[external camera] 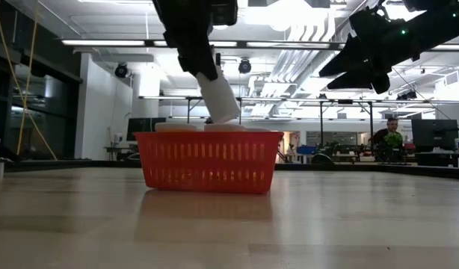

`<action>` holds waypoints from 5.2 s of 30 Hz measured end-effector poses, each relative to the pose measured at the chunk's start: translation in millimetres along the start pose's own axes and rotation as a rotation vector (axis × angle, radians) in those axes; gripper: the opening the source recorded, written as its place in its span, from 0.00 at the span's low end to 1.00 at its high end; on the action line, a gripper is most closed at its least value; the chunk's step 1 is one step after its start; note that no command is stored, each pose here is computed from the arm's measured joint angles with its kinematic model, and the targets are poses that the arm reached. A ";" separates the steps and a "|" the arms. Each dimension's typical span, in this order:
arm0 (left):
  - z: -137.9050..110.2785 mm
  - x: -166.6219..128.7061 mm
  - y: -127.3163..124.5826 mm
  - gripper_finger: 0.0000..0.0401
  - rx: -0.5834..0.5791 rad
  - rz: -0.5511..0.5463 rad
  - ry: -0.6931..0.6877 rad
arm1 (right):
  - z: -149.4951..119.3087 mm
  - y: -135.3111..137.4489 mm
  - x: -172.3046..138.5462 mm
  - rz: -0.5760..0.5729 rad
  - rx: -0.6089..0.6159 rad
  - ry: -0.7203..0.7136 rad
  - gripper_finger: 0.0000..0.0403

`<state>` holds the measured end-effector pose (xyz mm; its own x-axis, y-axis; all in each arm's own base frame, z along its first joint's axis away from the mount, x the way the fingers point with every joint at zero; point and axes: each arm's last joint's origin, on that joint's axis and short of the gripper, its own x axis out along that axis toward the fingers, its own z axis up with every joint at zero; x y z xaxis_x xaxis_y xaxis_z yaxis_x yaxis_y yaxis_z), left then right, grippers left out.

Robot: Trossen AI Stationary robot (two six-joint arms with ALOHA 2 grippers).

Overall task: Pick and place pill bottles into a basket
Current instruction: Put the white pill bottle into the red bin, then put the orange pill bottle into the red bin

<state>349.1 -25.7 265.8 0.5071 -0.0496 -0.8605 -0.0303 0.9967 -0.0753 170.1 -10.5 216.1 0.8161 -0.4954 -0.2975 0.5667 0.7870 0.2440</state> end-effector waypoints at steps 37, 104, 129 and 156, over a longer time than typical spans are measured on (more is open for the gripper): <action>-5.1 39.6 0.2 0.50 0.052 -0.020 0.111 | -2.4 -1.1 0.1 -0.010 -0.014 0.020 0.59; -148.2 -104.6 -133.2 0.73 -0.261 0.146 0.360 | -4.3 -2.1 0.0 -0.018 -0.024 0.037 0.59; -198.2 -37.8 -135.4 0.96 -0.272 0.047 0.302 | -4.6 -2.2 0.0 -0.020 0.000 0.040 0.59; -221.3 -8.5 -124.3 0.96 -0.241 0.047 0.239 | -4.9 -2.4 0.0 -0.022 -0.001 0.042 0.59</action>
<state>158.0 -163.4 171.0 0.2852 -0.0465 -0.9573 -0.2661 0.9557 -0.1257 168.2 -10.6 211.0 0.7982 -0.4962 -0.3415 0.5839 0.7768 0.2359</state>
